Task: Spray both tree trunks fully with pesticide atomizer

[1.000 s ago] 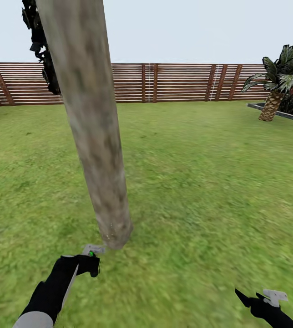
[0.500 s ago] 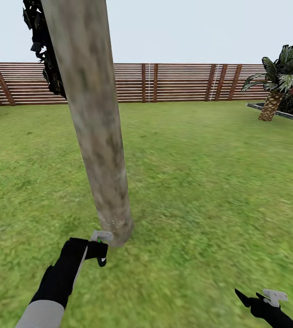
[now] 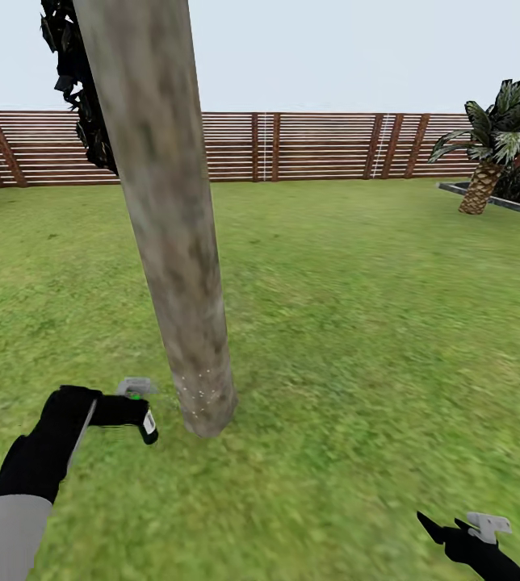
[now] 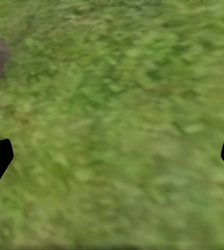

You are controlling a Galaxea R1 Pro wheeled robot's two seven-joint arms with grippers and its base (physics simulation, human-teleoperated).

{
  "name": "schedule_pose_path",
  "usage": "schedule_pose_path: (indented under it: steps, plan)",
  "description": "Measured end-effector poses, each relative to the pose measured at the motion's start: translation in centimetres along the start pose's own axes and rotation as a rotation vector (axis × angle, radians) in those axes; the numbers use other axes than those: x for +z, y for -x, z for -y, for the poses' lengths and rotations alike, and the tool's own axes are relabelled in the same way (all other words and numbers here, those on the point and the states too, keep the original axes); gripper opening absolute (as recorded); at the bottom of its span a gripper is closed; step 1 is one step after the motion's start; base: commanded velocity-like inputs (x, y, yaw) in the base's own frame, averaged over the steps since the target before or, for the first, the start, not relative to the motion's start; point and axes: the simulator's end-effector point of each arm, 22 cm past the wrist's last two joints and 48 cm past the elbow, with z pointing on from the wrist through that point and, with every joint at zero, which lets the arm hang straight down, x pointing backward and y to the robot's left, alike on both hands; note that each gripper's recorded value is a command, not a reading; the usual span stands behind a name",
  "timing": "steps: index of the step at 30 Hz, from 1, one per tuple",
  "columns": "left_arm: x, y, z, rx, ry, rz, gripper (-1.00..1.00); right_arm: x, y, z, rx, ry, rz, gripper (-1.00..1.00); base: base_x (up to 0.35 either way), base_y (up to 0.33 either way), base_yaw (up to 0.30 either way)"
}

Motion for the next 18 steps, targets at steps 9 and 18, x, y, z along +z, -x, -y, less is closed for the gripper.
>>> schedule_pose_path:
  steps: [9,18]
  plan:
    - [-5.1,10.5,-0.1,0.046,-0.022,0.152,-1.00,0.0,-0.1,-0.1,0.001,0.001,-0.001,1.00,0.000,0.000,0.000]
    - [-7.7,13.5,-2.6,0.053,0.026,0.195,-1.00,0.0,0.0,0.0,-0.001,0.000,-0.001,1.00,0.000,0.000,0.000]
